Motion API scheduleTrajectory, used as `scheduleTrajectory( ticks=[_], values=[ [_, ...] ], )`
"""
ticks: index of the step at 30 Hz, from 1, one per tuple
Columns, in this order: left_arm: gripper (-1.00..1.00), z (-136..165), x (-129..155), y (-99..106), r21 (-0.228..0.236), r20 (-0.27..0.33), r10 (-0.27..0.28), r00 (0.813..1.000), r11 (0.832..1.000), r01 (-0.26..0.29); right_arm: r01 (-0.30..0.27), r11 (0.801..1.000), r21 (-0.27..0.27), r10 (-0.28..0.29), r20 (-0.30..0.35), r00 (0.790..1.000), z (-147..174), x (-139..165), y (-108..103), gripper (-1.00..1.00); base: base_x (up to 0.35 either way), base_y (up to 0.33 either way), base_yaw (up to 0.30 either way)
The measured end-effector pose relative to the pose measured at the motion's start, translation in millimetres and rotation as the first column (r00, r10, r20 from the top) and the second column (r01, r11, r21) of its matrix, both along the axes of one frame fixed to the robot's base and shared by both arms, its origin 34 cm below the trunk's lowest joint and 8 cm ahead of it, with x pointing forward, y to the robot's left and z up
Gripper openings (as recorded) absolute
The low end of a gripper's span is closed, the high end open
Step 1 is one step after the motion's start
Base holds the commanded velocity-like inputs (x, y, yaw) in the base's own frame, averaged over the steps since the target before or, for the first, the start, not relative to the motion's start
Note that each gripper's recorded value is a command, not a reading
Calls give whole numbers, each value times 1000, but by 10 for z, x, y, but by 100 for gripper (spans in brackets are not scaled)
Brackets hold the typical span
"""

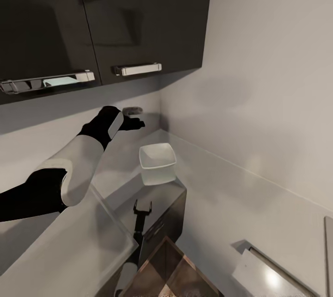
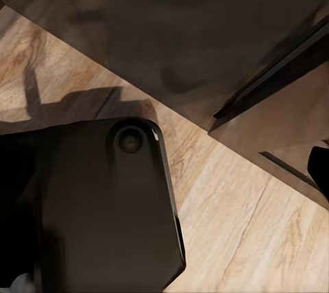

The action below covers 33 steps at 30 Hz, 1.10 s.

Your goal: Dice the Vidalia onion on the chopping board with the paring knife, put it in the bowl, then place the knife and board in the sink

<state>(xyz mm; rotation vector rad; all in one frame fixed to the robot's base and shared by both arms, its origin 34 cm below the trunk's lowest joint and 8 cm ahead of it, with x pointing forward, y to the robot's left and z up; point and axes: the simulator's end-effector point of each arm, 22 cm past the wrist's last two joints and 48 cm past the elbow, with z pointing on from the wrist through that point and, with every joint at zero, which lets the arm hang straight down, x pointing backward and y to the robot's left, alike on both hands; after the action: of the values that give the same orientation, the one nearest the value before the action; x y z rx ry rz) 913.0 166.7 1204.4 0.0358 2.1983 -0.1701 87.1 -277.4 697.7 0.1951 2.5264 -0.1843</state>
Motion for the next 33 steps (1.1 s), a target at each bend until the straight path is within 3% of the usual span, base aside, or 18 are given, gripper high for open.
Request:
scheduleTrajectory(
  ticks=[15, 33],
  values=[
    [100, -406, -19, 1, 0, -54, 1, 999, 1000, -1, -1, 1000, 0, 1, -25, 1000, 6, -79, -1, 100, 0, 0, 0],
    [100, -672, 11, 0, 0, -89, 0, 996, 1000, 0, -2, 1000, 0, 2, -60, 998, 14, -189, -2, 100, 0, 0, 0]
  ],
)
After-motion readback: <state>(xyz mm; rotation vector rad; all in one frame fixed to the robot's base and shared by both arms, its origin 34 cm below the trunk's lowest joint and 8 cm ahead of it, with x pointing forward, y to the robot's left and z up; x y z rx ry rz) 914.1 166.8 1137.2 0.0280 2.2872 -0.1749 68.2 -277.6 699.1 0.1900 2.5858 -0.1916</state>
